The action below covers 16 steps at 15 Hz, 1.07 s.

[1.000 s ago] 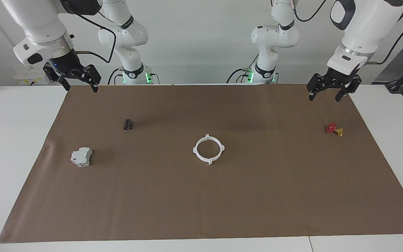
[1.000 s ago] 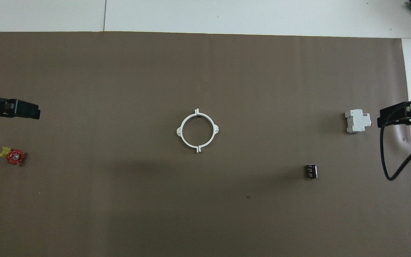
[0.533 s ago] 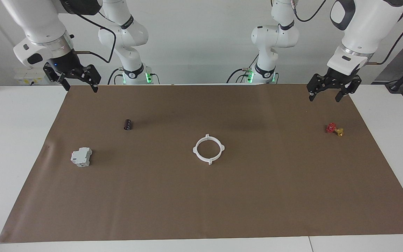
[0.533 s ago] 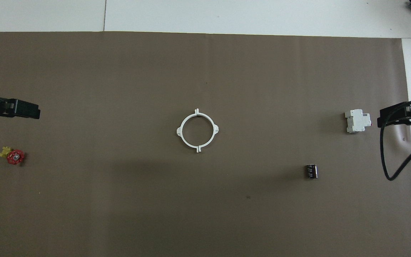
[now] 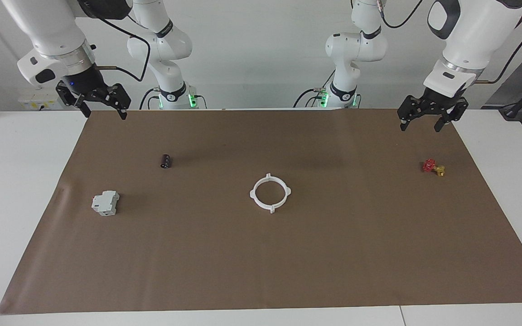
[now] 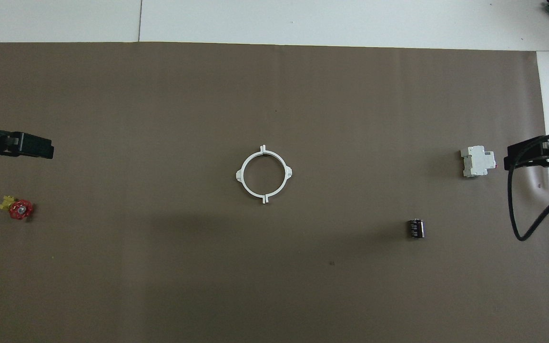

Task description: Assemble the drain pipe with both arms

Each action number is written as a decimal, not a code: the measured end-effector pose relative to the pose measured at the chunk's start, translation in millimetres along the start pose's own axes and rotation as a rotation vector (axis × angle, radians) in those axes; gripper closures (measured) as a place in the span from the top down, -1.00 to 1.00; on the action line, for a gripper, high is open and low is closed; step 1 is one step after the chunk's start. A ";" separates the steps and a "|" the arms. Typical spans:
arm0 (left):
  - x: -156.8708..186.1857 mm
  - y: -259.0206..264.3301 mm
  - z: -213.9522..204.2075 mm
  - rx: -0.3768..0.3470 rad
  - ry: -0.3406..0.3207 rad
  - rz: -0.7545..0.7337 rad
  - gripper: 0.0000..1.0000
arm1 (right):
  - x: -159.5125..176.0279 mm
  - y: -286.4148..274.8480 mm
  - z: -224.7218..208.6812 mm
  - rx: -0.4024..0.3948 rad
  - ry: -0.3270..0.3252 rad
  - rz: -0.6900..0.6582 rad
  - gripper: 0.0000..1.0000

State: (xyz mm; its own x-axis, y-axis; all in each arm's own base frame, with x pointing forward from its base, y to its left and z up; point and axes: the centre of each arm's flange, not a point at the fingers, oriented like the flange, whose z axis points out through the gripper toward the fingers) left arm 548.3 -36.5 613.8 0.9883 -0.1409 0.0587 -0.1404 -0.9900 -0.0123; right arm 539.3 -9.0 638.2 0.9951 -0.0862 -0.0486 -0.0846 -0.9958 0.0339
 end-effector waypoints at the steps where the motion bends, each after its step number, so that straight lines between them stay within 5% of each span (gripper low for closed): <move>1: 0.0 0.4 0.0 0.000 0.000 0.001 1.00 | 0.0 0.0 0.0 0.000 0.000 0.000 1.00; 16: 0.9 15.3 -0.3 0.000 0.000 0.025 1.00 | 0.0 0.0 0.0 0.000 0.000 0.000 1.00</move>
State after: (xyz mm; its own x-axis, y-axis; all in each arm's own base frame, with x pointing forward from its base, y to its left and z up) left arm 547.0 -51.8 613.9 0.9844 -0.1660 0.0587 -0.1654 -0.9861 -0.0137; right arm 539.3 -9.0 638.2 0.9951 -0.0862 -0.0486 -0.0846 -0.9958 0.0339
